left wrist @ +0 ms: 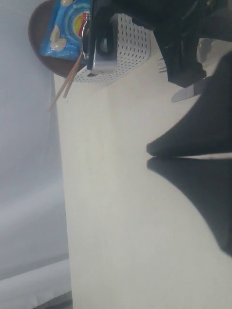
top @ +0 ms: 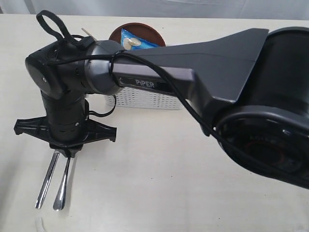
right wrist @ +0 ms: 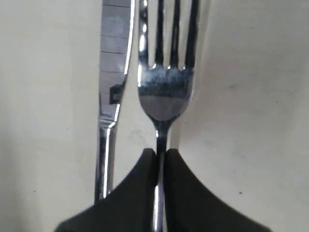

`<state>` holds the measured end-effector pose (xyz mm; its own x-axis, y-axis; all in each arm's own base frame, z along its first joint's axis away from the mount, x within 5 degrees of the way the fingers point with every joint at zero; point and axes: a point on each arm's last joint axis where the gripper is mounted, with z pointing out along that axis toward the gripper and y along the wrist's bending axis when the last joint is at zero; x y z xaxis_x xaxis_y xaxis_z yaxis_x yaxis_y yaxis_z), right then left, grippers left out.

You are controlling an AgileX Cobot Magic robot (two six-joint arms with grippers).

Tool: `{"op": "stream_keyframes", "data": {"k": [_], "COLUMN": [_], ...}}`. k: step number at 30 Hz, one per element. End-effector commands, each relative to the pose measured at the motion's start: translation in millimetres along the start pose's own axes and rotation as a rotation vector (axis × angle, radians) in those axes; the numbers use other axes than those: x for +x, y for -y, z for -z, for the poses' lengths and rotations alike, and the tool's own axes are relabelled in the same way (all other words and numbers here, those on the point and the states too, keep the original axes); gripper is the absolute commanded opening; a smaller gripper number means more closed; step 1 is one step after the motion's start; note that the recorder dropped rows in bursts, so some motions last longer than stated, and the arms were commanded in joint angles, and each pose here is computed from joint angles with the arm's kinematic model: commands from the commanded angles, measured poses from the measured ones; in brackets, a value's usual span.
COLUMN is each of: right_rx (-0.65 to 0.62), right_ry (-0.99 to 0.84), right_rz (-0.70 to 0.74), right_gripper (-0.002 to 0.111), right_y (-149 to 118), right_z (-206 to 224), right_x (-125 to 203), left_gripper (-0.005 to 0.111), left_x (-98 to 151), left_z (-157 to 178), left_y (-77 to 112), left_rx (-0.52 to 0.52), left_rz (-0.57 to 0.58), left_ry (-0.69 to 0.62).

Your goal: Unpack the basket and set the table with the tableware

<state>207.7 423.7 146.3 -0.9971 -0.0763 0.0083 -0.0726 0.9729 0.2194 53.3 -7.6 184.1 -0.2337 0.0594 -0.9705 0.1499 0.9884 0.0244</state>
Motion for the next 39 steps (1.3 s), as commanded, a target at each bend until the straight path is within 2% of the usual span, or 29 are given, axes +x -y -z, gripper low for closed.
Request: {"op": "stream_keyframes", "data": {"k": [1, 16, 20, 39], "right_rx": [0.040, 0.031, 0.014, -0.007], "right_ry": [-0.004, -0.017, -0.019, 0.000], "right_rz": [0.011, 0.045, -0.010, -0.025], "right_gripper": [0.000, 0.000, 0.000, 0.000], "right_y": [4, -2, -4, -7], "right_z": [1, -7, -7, -15], "right_x": [0, 9, 9, 9], "left_gripper": [0.000, 0.000, 0.000, 0.000], "left_x": [0, 0, 0, 0], "left_z": [0, 0, 0, 0], "left_y": [0.4, 0.4, 0.4, 0.4], "left_rx": [0.006, 0.006, 0.006, 0.006], "left_rz": [0.005, 0.005, 0.005, 0.005], "left_ry": [0.008, 0.008, 0.008, 0.008]}}
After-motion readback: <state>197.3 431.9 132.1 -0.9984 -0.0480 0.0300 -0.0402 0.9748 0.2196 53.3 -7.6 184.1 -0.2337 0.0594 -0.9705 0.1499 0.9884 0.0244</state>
